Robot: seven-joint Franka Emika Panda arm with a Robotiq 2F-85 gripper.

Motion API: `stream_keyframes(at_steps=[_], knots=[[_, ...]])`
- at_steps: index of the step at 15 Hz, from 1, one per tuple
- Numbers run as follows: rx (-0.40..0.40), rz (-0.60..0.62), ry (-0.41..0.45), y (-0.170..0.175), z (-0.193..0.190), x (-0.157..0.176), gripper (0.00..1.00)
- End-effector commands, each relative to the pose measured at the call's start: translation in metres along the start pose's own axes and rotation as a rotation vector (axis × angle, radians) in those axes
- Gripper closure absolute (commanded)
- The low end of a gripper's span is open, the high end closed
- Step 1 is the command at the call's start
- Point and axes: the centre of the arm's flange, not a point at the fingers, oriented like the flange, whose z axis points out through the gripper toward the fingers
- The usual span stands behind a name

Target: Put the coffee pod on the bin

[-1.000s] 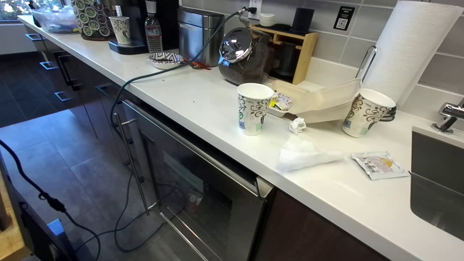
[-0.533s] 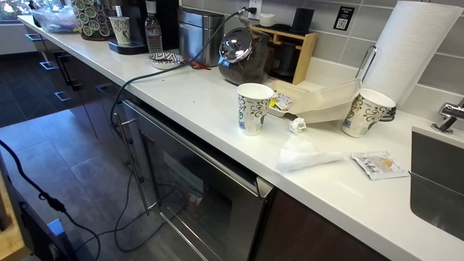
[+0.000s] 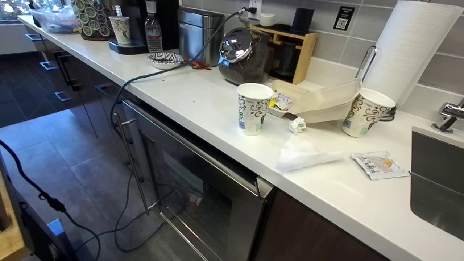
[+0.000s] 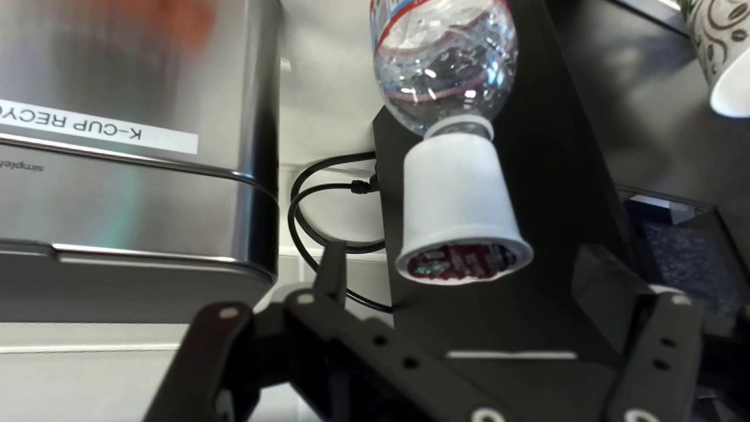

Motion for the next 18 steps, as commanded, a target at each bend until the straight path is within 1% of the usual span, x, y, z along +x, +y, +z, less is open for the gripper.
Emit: stream_keyframes(at_steps=[1, 2, 3, 4, 8, 9, 10, 14, 16, 18], knots=[[-0.010, 0.011, -0.020, -0.003, 0.007, 0.006, 0.07], [-0.011, 0.009, -0.022, -0.003, 0.008, 0.006, 0.10], [-0.011, 0.011, -0.024, -0.003, 0.008, 0.006, 0.17], [-0.011, 0.010, -0.025, -0.004, 0.009, 0.006, 0.32], [-0.020, 0.002, -0.028, -0.008, 0.005, 0.007, 0.64], [-0.023, 0.002, -0.031, -0.008, 0.002, 0.007, 0.71], [-0.029, 0.000, -0.031, -0.009, -0.002, 0.008, 0.72], [-0.041, 0.007, -0.007, -0.010, -0.027, 0.009, 0.72], [-0.051, 0.042, 0.007, -0.004, -0.045, 0.003, 0.72], [-0.054, 0.112, 0.024, 0.010, -0.066, -0.014, 0.72]])
